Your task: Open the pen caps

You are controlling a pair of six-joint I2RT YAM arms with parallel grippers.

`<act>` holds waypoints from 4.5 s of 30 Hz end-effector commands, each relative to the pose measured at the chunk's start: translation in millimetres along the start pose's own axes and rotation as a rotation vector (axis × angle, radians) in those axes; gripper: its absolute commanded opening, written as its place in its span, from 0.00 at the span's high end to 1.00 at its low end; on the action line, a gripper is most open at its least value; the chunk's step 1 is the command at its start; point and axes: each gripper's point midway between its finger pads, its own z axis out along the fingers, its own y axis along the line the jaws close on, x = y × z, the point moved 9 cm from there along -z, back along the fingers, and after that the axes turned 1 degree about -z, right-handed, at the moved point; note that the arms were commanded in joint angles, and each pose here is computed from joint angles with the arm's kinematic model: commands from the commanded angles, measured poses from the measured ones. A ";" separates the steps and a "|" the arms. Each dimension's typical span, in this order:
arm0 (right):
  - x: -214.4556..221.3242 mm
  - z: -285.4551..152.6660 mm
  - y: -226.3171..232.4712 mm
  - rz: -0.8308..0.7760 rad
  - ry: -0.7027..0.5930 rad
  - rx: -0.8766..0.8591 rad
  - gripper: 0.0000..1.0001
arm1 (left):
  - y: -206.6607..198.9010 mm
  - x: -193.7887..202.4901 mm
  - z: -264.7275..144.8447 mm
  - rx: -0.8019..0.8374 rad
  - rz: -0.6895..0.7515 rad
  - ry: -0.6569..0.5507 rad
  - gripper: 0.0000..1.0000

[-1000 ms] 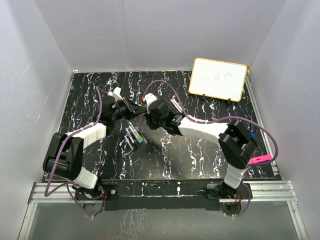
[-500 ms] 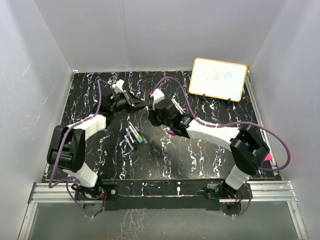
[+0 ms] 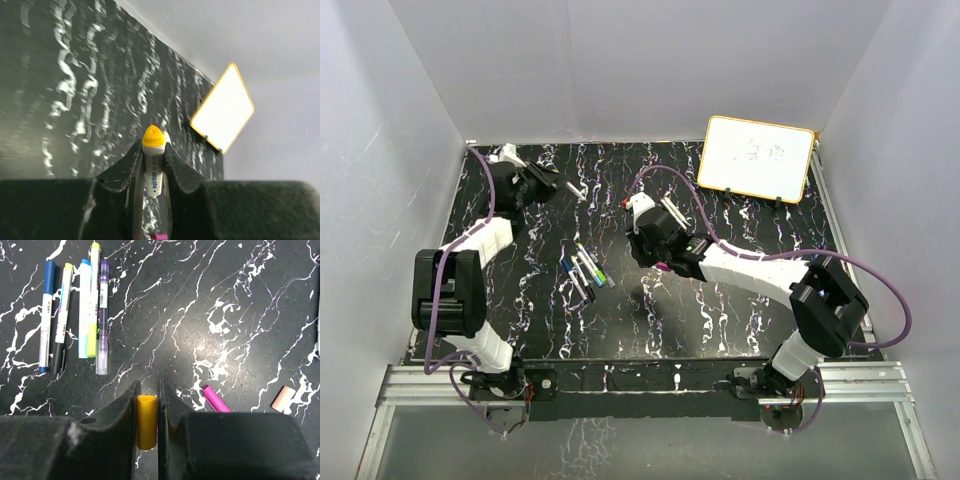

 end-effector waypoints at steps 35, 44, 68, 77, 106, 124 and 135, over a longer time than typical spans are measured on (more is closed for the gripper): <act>33.6 23.6 -87.9 0.157 0.163 0.215 0.99 | -33.8 94.1 3.3 0.188 -0.061 0.220 1.00; 42.7 25.9 -92.1 0.164 0.202 0.224 0.91 | -28.7 115.3 16.6 0.188 -0.082 0.271 1.00; 56.5 28.6 -93.3 0.174 0.244 0.214 0.77 | -14.1 141.5 49.6 0.198 -0.132 0.338 1.00; 44.3 20.0 -95.4 0.181 0.191 0.243 0.76 | -4.6 148.3 64.8 0.171 -0.139 0.345 1.00; -8.5 -43.3 -105.6 0.194 -0.051 0.304 0.73 | 21.6 181.9 115.9 0.098 -0.224 0.432 0.50; -3.1 -24.0 -94.2 0.161 -0.009 0.153 0.67 | -30.4 122.8 66.4 0.174 -0.146 0.277 0.44; -4.3 35.5 -27.2 0.051 0.065 -0.008 0.55 | -35.8 60.0 -23.0 0.053 -0.013 0.016 0.01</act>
